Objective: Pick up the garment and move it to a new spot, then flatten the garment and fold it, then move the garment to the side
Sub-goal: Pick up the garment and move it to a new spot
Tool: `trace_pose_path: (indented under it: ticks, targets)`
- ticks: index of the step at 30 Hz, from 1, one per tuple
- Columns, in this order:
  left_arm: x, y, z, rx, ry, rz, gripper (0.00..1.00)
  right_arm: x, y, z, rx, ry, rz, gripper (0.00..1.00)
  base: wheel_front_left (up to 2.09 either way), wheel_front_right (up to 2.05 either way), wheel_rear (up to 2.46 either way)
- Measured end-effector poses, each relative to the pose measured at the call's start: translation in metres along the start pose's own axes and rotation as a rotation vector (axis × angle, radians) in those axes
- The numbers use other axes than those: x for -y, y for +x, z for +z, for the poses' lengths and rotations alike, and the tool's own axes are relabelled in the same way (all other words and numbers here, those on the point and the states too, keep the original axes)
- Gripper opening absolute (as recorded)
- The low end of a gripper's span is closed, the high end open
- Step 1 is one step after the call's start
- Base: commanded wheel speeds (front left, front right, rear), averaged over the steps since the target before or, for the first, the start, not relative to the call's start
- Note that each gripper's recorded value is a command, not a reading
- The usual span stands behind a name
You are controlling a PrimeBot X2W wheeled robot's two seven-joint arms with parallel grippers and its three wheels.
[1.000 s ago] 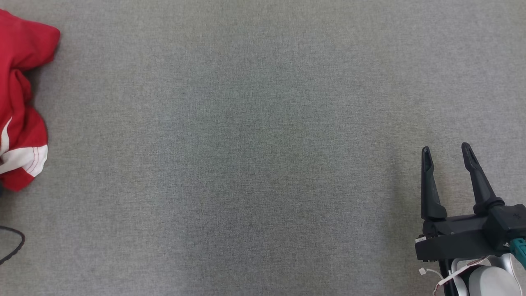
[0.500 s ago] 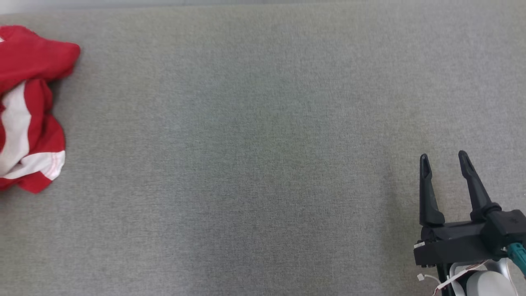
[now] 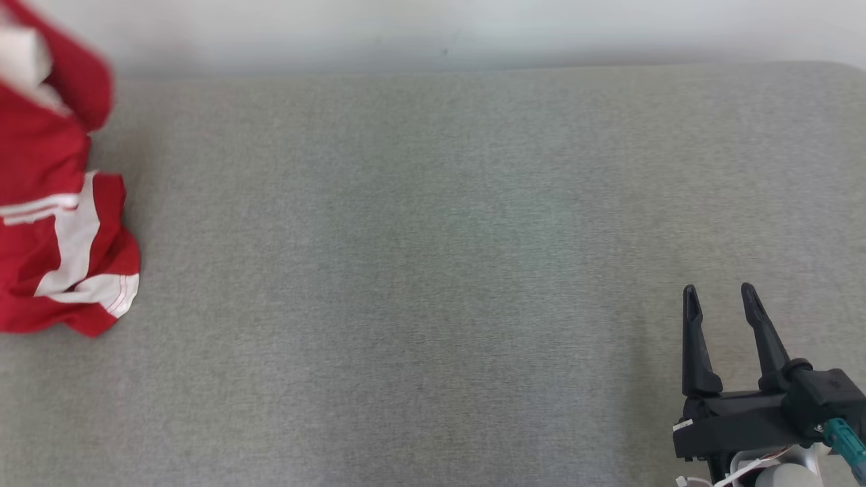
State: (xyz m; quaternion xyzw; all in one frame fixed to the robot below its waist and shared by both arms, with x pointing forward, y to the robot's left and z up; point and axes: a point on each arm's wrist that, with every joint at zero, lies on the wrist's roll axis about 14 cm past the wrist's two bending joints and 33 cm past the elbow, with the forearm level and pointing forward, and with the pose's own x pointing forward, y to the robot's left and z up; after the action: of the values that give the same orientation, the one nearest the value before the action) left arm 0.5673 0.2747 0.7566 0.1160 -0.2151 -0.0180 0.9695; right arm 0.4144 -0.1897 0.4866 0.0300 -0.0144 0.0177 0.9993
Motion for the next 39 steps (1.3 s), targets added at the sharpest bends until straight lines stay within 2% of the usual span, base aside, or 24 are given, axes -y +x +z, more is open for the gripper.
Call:
trace_pose_path:
  ticks: [4, 10, 17, 22, 29, 35, 39]
  targets:
    - [0.052, 0.021, 0.048, 0.103, -0.016, -0.122, 0.0, 0.008, -0.009, 0.001, 0.005, 0.019, -0.028, 1.0, 0.0, 0.0, 0.0]
    - [0.142, 0.033, 0.091, 0.186, -0.072, -0.317, 0.0, 0.024, -0.025, 0.002, 0.004, 0.036, -0.08, 1.0, 0.0, 0.0, 0.0]
    - [0.254, 0.018, 0.126, 0.265, -0.233, -0.552, 0.0, 0.053, -0.05, 0.009, 0.016, 0.026, -0.175, 1.0, 0.0, 0.0, 0.0]
    - [0.315, -0.006, 0.131, 0.271, -0.344, -0.674, 0.0, 0.072, -0.07, 0.012, 0.017, 0.016, -0.241, 1.0, 0.0, 0.0, 0.0]
    - [0.351, -0.04, 0.093, 0.163, -0.446, -0.728, 0.0, 0.089, -0.09, 0.015, 0.022, 0.006, -0.305, 1.0, 0.0, 0.0, 0.0]
    - [0.343, -0.083, 0.011, -0.064, -0.529, -0.645, 0.0, 0.083, -0.086, 0.012, 0.015, 0.013, -0.285, 1.0, 0.0, 0.0, 0.0]
    - [0.321, -0.122, -0.06, -0.237, -0.495, -0.562, 0.0, 0.076, -0.08, 0.009, 0.009, 0.018, -0.261, 1.0, 0.0, 0.0, 0.0]
